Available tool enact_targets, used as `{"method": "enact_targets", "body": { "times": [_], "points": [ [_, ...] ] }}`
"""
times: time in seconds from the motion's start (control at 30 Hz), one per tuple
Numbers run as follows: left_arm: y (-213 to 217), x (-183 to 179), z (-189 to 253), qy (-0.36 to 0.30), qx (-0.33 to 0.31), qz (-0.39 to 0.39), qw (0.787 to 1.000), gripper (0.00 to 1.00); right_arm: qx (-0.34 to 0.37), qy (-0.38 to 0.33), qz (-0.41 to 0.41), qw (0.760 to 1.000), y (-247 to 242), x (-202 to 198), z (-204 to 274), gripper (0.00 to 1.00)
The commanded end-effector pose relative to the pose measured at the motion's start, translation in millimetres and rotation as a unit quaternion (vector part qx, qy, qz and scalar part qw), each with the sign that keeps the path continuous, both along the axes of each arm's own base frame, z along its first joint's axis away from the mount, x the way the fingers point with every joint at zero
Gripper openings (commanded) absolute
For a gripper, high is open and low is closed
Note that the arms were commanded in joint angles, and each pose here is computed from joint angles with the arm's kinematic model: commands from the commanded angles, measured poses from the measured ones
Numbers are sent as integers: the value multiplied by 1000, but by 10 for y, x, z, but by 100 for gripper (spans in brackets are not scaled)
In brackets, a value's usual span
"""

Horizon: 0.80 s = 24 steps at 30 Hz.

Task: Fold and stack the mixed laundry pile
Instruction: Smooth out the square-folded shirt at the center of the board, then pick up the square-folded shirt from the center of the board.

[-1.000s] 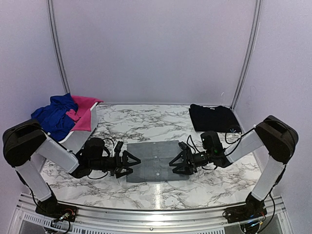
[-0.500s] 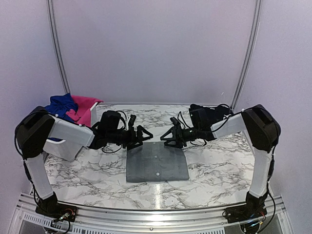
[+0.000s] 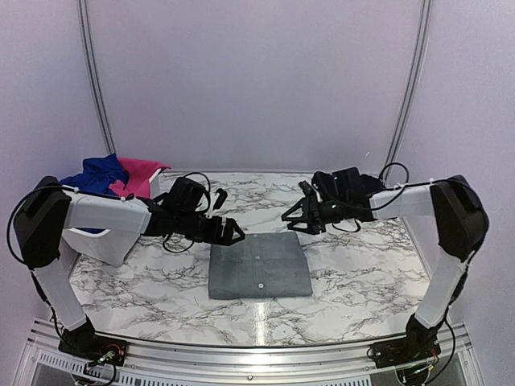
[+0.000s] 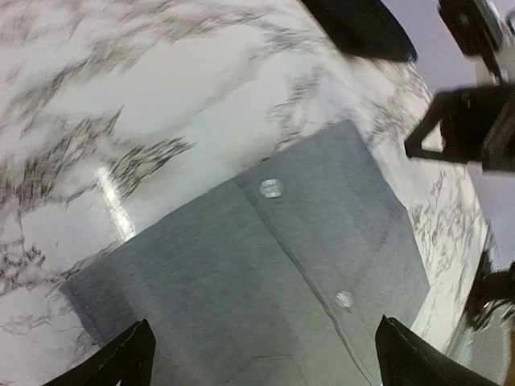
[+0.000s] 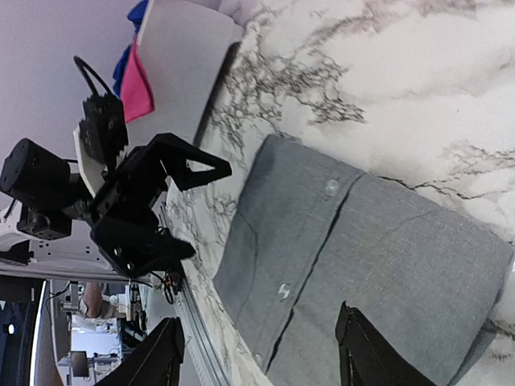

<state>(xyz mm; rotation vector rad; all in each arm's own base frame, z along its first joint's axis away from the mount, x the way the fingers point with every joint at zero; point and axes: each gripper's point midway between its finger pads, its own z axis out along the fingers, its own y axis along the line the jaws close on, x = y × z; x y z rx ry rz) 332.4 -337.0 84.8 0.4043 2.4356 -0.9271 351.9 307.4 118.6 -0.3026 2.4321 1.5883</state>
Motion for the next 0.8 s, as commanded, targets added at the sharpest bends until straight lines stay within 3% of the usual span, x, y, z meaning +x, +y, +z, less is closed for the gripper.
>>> {"method": "enact_targets", "body": {
  "times": [0.0, 0.3, 0.5, 0.77],
  "points": [
    [-175, -422, 407, -151, 146, -127, 969, 99, -16, -9, -32, 999, -360, -230, 249, 61],
    [-1139, -1129, 208, -254, 245, -319, 880, 93, -29, 34, -85, 995, -866, -663, 20, 61],
    [-1504, -1299, 42, -266, 246, -356, 861, 86, -36, 62, -90, 993, -940, -844, -167, 62],
    [-1585, -1390, -200, -256, 251, -382, 852, 74, -31, 67, -106, 992, -965, -883, -173, 62]
  ]
}}
